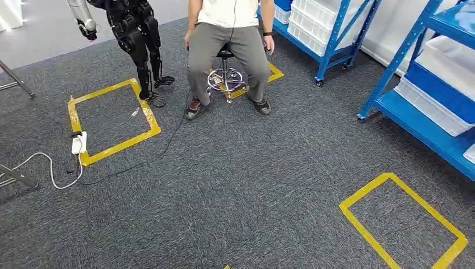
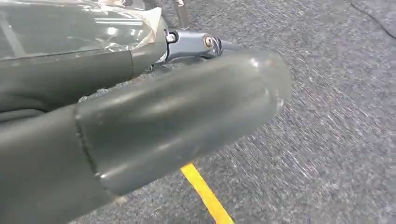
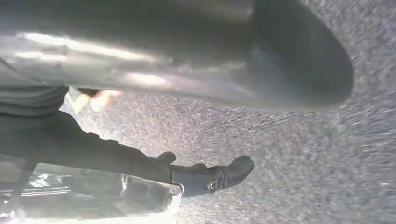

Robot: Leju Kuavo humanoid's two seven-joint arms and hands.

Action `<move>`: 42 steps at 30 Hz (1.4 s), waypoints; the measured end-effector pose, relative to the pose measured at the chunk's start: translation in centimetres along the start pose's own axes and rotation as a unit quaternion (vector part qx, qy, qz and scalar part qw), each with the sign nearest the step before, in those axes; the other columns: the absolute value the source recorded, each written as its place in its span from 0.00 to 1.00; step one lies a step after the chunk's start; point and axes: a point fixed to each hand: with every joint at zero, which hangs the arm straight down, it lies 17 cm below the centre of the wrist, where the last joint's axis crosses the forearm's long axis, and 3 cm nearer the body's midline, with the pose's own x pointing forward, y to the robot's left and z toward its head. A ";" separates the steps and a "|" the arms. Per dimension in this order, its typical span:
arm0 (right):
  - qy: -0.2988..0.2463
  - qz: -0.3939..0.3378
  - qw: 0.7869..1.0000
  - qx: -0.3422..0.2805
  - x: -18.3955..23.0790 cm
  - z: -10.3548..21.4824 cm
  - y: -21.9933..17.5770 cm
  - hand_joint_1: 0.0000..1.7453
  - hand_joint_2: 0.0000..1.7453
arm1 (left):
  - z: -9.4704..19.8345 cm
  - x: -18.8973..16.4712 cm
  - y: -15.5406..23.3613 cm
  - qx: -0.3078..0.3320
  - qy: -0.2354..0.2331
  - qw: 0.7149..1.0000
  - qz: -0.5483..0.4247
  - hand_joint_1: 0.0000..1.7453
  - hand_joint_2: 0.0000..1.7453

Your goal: Take the parts from the cabinet and place them on the table.

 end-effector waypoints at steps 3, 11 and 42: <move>-0.002 -0.002 1.000 -0.001 0.4 -0.1 -0.1 0.00 0.00 | 0.2 -0.3 -0.1 -0.001 0.002 1.000 -0.001 0.00 0.00; -0.001 -0.002 1.000 0.002 0.3 0.1 0.1 0.00 0.00 | 0.2 -0.6 0.0 -0.002 0.006 1.000 -0.005 0.00 0.00; 0.000 0.003 1.000 0.010 0.4 0.2 0.6 0.00 0.00 | 0.5 -1.4 0.3 0.000 0.013 1.000 -0.012 0.00 0.00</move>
